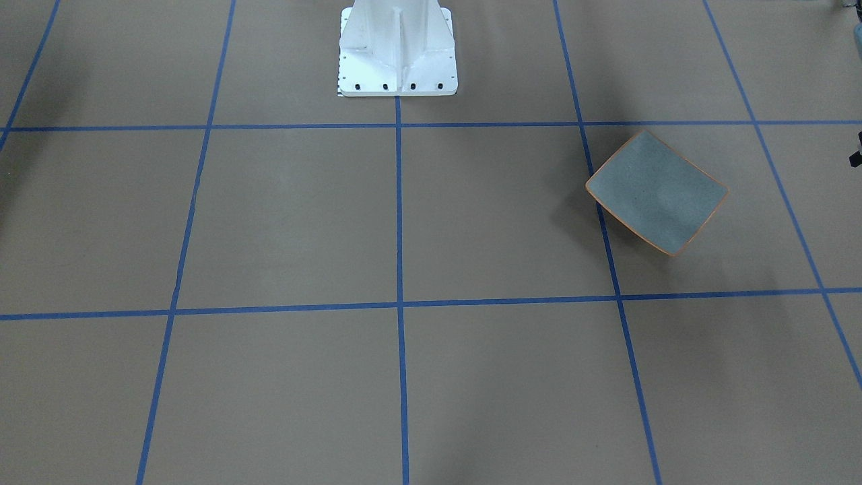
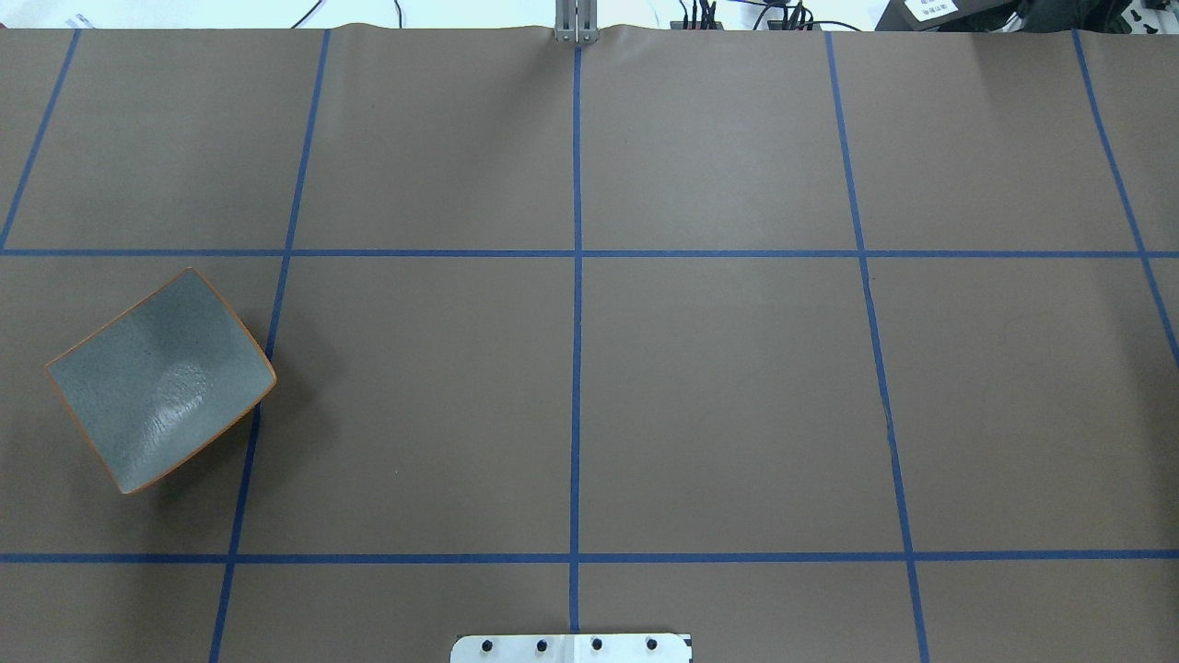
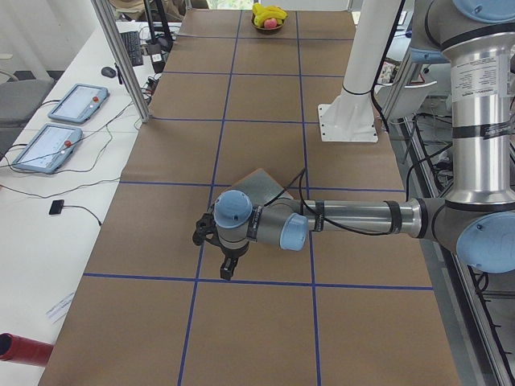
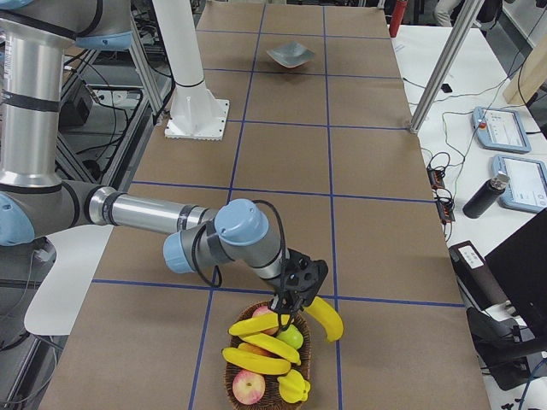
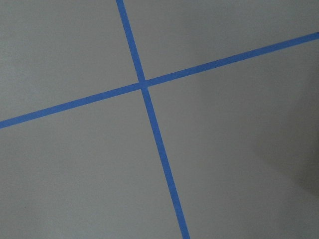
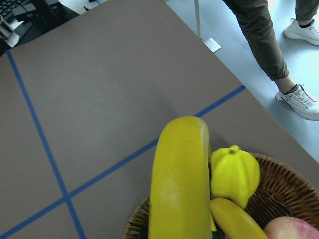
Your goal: Transfer all bananas from basket to plate
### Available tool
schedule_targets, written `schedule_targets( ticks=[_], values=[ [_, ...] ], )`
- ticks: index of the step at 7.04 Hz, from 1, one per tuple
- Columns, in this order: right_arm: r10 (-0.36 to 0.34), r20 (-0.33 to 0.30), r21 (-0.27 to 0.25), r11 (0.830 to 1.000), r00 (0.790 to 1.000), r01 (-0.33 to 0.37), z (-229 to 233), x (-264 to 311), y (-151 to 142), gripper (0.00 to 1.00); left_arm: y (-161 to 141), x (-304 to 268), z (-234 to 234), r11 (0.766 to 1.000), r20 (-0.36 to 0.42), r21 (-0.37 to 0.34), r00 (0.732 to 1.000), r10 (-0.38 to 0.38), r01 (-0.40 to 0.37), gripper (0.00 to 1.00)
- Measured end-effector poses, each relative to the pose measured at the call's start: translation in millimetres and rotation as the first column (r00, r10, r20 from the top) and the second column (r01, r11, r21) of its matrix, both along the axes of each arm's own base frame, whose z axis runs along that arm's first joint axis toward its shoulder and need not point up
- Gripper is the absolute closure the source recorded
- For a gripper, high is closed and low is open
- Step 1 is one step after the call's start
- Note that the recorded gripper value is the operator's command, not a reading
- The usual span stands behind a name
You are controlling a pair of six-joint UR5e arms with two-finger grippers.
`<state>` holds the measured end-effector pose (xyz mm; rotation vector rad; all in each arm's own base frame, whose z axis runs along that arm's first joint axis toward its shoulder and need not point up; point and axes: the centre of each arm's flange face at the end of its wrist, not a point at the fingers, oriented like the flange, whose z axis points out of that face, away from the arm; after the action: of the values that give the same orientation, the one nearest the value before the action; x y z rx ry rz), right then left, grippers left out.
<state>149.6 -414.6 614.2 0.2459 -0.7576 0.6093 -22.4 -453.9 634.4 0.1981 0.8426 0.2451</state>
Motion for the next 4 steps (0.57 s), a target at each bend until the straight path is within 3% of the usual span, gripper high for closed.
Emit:
schedule_targets(
  ticks=[2,4],
  values=[
    [-0.081,0.042,0.068,0.995,0.996,0.078,-53.4,-39.6,-43.7,1.0,-29.0,3.7,-36.3,0.997,-0.026,0.072,1.0,0.005,-0.003,0.0],
    [-0.111,0.114,0.094,0.99,0.987,0.1,-112.0,-92.2,-79.6,1.0,-72.1,7.3,-97.1,0.972,-0.043,0.237,0.999,0.01,0.001,0.0]
  ],
)
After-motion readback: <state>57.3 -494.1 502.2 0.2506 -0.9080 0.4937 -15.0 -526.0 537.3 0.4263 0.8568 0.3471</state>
